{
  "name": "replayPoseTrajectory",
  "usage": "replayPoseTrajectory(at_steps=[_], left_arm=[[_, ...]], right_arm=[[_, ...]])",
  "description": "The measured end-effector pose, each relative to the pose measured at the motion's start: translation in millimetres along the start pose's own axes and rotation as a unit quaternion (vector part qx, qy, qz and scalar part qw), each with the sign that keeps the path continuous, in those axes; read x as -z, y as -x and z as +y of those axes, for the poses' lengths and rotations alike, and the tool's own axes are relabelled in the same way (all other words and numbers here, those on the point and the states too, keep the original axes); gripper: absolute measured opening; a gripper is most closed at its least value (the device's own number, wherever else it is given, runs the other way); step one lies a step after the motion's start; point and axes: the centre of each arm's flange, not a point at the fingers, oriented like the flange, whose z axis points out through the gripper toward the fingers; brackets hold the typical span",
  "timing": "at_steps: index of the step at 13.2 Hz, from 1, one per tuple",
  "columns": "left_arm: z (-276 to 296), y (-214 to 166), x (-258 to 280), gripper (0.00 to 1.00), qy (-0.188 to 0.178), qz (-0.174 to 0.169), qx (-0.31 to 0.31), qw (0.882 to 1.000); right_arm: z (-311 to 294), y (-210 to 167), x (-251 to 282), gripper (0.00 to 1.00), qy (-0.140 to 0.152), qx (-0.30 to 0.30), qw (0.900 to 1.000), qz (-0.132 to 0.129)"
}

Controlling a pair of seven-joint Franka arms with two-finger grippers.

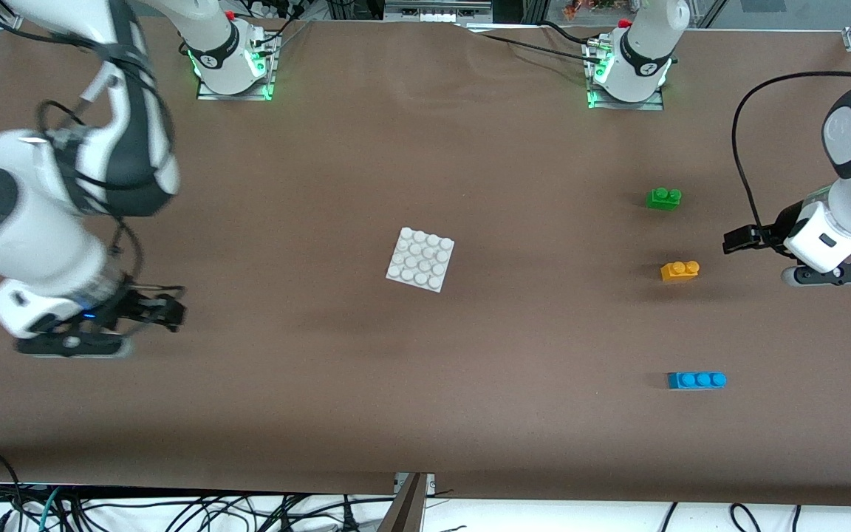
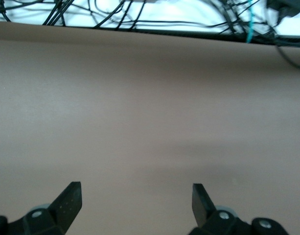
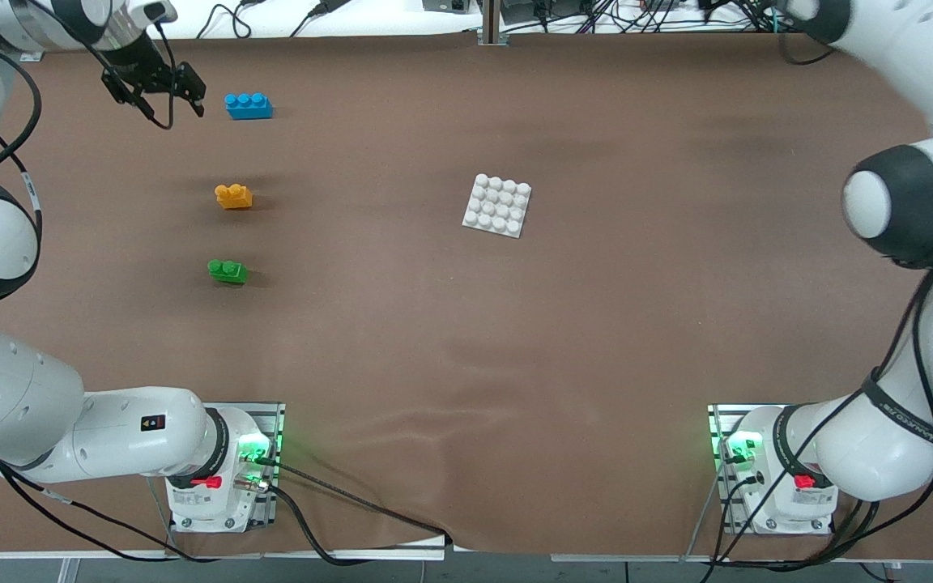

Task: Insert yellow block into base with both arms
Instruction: 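Grasp the yellow brick with the left gripper and lift it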

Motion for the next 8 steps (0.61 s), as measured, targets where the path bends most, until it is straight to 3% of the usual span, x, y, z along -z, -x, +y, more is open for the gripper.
replayPoseTrajectory(at_steps=[5,8], left_arm=[[-2,3,-63,1.0,0.001,0.014,0.008,1.0],[-2,-4,-104,1.0,0.001,0.03,0.013,0.999]], right_arm=[[110,37,97,1.0,-0.023,-0.031,0.999,0.032],[137,69,104,1.0,-0.034,-0.045,0.998,0.017]])
